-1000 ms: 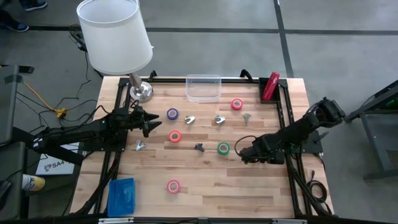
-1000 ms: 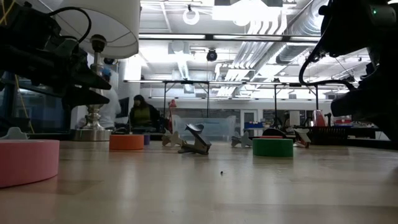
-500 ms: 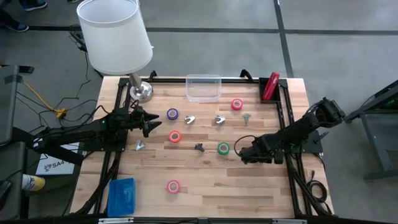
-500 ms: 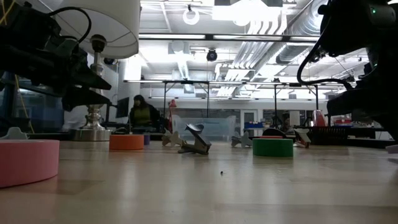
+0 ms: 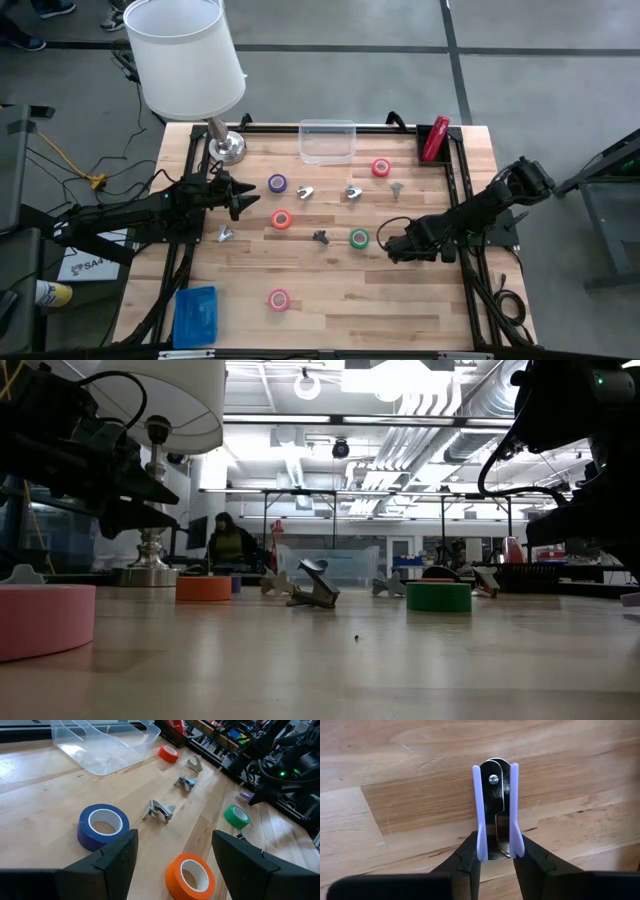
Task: Pick and place Stapler, Stapler remover, tape
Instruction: Put the purple staple remover into the blue bin
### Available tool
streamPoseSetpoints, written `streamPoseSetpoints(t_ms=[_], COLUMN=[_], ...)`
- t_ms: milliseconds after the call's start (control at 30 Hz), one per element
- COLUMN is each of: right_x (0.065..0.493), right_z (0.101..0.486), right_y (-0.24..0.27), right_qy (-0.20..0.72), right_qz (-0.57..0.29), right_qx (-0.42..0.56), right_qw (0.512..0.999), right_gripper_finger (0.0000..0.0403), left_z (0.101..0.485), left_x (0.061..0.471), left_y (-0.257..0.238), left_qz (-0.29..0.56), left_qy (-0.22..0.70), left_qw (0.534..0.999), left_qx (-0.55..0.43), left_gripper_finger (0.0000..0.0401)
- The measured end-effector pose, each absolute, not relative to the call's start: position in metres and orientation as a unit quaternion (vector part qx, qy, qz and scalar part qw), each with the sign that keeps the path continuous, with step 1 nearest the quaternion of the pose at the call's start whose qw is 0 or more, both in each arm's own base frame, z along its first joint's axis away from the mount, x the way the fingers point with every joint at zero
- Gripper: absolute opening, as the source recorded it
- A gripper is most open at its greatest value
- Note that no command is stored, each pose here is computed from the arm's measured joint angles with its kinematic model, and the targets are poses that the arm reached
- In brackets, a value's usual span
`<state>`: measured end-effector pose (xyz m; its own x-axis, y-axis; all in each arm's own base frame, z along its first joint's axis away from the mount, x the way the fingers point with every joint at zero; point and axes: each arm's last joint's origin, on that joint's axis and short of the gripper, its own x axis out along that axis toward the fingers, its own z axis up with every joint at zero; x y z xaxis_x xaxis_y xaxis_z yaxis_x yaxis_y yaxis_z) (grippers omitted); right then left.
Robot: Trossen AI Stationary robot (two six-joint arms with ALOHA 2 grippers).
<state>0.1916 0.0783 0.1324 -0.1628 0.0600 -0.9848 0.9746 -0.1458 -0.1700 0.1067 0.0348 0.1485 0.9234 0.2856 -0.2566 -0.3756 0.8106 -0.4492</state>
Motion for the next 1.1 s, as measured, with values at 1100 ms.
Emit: streamPoseSetpoints(t_ms=[1100], right_x=[0.228], right_z=[0.171], right_y=[0.091], right_qy=[0.575], right_qz=[-0.374], right_qx=[0.463], right_qw=[0.562], right_gripper_finger=[0.0081], left_z=[0.155], left_x=[0.109], left_y=[0.027], left_qz=[0.033], left_qy=[0.085], left_qw=[0.958], left_qx=[-0.273], left_gripper_finger=[0.025])
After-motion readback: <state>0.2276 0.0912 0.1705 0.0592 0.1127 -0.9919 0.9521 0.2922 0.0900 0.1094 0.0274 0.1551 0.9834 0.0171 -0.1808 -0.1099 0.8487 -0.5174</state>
